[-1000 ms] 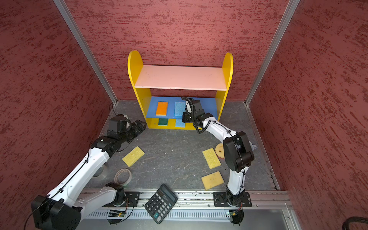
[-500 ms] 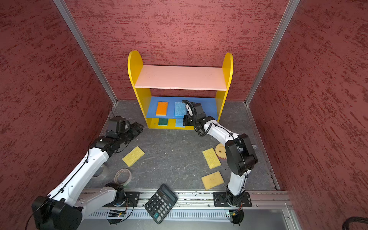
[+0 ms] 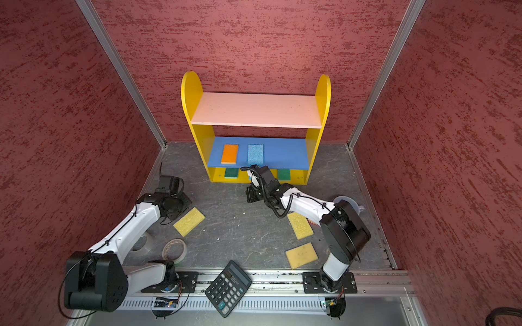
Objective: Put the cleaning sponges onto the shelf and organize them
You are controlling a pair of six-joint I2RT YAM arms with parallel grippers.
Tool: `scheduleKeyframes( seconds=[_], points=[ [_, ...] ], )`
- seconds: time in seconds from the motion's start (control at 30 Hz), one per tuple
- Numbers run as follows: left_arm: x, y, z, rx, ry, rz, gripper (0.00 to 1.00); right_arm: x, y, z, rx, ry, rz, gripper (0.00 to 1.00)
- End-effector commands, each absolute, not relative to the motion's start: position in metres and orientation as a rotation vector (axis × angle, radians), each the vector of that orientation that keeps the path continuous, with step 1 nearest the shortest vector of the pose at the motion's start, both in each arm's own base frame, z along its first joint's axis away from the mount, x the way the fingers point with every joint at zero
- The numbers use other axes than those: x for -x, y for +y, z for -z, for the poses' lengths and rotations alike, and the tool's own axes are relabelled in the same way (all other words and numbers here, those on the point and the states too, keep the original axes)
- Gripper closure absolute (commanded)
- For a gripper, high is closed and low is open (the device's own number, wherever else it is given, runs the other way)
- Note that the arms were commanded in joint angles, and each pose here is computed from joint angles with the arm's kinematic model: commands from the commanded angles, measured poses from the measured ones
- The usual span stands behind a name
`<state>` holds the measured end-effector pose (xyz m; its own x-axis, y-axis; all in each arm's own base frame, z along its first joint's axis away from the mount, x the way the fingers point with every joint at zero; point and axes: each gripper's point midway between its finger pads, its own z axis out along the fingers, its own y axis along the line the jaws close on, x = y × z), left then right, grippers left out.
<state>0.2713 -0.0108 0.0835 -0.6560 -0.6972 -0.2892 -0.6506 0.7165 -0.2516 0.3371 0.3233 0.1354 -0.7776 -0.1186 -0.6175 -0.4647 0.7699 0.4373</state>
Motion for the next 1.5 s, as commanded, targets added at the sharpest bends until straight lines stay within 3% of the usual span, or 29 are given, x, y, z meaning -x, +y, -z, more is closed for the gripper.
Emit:
scheduleKeyframes(
  seconds=[0.0,0.2,0.47,0.67,0.87,1.0,1.17,1.47],
  points=[
    [-0.254,-0.006,-0.067,1.061,2.622,0.044,1.0,-0.347,0.319,-0.151,0.437,2.325,-0.743,0.99],
    [-0.248,-0.041,-0.032,0.983,2.75,0.073,1.0,-0.351,0.31,-0.154,0.453,2.319,-0.661,0.98],
    [-0.276,-0.149,-0.009,0.71,2.896,0.252,1.0,-0.357,0.277,-0.165,0.364,2.295,-0.593,0.98],
    [-0.311,-0.252,-0.031,0.491,2.878,0.521,1.0,-0.359,0.247,-0.17,0.259,2.287,-0.596,0.97],
    [-0.327,-0.316,-0.067,0.328,2.83,0.705,1.0,-0.354,0.238,-0.162,0.22,2.309,-0.605,0.96],
    [-0.328,-0.312,-0.091,0.324,2.773,0.755,1.0,-0.351,0.24,-0.157,0.213,2.326,-0.631,0.94],
    [-0.337,-0.255,-0.093,0.472,2.705,0.672,1.0,-0.342,0.258,-0.143,0.165,2.344,-0.809,0.82],
    [-0.351,-0.19,-0.06,0.608,2.629,0.488,1.0,-0.324,0.274,-0.094,0.045,2.447,-0.906,0.83]
  ],
)
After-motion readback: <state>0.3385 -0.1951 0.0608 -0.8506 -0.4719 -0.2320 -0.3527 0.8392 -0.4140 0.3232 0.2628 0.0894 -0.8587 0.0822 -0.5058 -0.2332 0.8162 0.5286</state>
